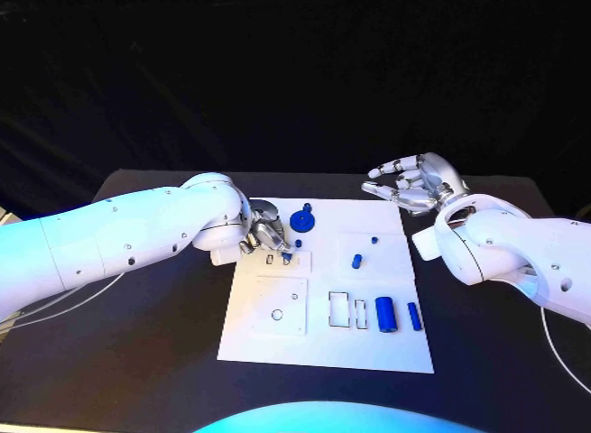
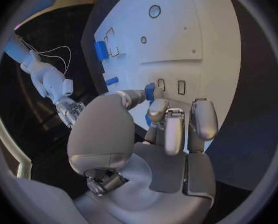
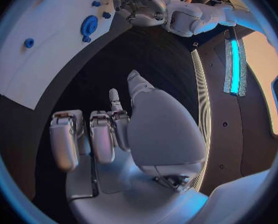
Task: Assemble the parts on the task board
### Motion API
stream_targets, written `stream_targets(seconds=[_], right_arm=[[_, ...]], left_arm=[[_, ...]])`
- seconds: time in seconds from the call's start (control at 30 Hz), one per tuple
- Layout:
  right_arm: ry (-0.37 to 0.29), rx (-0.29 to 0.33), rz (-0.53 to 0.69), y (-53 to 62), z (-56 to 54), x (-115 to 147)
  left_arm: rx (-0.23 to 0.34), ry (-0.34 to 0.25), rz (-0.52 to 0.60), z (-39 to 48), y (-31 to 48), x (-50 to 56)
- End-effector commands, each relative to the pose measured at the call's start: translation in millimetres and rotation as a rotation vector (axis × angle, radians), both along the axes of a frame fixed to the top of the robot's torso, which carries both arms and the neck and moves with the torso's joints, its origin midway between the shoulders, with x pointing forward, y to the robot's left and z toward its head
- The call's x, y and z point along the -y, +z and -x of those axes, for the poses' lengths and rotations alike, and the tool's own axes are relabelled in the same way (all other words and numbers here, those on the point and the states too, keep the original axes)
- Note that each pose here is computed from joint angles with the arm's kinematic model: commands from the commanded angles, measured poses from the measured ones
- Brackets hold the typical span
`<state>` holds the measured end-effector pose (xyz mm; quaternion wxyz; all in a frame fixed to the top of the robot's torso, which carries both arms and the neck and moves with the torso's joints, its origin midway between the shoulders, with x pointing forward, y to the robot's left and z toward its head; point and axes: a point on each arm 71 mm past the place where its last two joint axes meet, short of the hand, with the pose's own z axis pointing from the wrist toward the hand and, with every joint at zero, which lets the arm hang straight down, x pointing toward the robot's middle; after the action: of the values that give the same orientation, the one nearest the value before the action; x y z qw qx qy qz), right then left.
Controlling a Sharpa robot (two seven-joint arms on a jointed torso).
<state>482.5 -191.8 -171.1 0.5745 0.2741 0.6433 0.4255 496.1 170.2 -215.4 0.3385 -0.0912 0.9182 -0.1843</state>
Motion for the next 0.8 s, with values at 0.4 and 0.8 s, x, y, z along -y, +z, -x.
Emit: stream_targets(seconds=[0.4,0.8], right_arm=[[0.021,0.001,0.008,-1.1,0.4,-0.1],[0.023,-0.001,0.008,-1.9,0.5,-0.3]], left_arm=[[0.17,-0.059,-0.084,4.4,3.2,7.2],[0.177,-0.062,-0.095,8.5,-2.4,8.1]])
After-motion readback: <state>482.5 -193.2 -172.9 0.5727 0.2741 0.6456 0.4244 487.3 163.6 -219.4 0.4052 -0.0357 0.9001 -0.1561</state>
